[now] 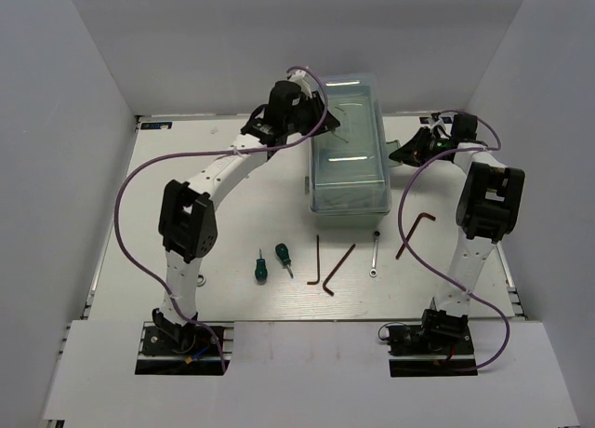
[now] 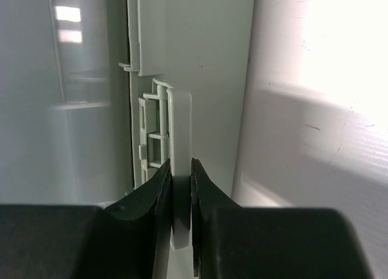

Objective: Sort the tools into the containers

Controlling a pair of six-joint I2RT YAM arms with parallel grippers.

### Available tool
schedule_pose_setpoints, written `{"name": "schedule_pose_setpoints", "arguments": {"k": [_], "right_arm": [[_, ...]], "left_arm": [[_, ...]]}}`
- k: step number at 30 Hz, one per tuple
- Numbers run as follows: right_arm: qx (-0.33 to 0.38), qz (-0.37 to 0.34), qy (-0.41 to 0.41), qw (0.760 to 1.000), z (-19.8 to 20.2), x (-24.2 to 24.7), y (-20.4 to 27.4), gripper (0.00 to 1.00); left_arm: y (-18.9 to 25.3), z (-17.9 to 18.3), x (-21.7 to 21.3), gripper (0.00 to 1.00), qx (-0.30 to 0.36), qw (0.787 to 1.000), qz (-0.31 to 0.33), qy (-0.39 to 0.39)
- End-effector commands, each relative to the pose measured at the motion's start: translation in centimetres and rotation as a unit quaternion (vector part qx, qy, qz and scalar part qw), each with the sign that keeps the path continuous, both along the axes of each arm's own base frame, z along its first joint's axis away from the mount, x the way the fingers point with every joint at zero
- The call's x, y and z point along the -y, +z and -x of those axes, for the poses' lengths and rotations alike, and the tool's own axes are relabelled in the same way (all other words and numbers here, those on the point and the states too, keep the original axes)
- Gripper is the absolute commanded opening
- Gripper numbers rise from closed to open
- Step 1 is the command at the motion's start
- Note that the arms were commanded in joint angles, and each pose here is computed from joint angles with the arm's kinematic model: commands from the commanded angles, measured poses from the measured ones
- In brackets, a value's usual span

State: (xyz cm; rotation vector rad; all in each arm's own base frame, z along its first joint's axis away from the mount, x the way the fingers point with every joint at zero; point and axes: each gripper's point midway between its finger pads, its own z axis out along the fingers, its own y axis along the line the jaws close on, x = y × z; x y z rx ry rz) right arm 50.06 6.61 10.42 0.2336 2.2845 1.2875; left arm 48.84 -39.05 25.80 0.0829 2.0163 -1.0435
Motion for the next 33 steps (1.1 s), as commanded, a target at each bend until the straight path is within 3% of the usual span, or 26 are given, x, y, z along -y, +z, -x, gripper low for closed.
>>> {"name": "schedule_pose_setpoints", "arguments": {"k": [1, 4, 12, 25, 27, 28, 30, 32, 33], "right_arm": [[0.059, 0.054, -0.026, 0.996, -1.6, 2.2, 3.1, 0.00], [0.050, 0.072, -0.035, 0.996, -1.5, 2.7, 2.5, 0.00], [0.047, 0.100, -0.044, 0.993, -1.7, 3.6, 2.2, 0.00], [0.032, 0.098, -0.040, 0.994, -1.3, 3.5, 1.9, 0.00], [0.032, 0.099, -0.036, 0.994, -1.2, 3.6, 1.7, 0.00], [0.030, 0.097, -0.035, 0.994, -1.1, 3.5, 1.7, 0.00], [0.026, 0.096, -0.033, 0.995, -1.0, 3.3, 1.4, 0.00], [0.025, 0.096, -0.032, 0.995, -0.9, 3.3, 1.3, 0.00], [0.027, 0.096, -0.032, 0.994, -0.9, 3.3, 1.4, 0.00]], "left_arm": [[10.3, 0.9, -7.0, 0.00, 0.077, 0.995, -0.007, 0.067], [10.4, -0.1, -11.3, 0.00, 0.082, 0.987, -0.033, 0.132], [10.1, 0.0, -19.3, 0.00, 0.086, 0.965, -0.130, 0.210], [-4.4, 2.2, -25.4, 0.01, -0.045, 0.936, -0.241, 0.253], [-5.2, 2.6, -26.1, 0.09, -0.056, 0.932, -0.244, 0.261], [-6.5, 3.0, -26.7, 0.29, -0.071, 0.929, -0.248, 0.265], [-6.6, 3.3, -27.4, 0.56, -0.073, 0.928, -0.243, 0.274], [-7.2, 4.0, -28.0, 0.76, -0.083, 0.925, -0.243, 0.279], [-6.6, 4.2, -28.5, 0.81, -0.079, 0.925, -0.239, 0.285]]}}
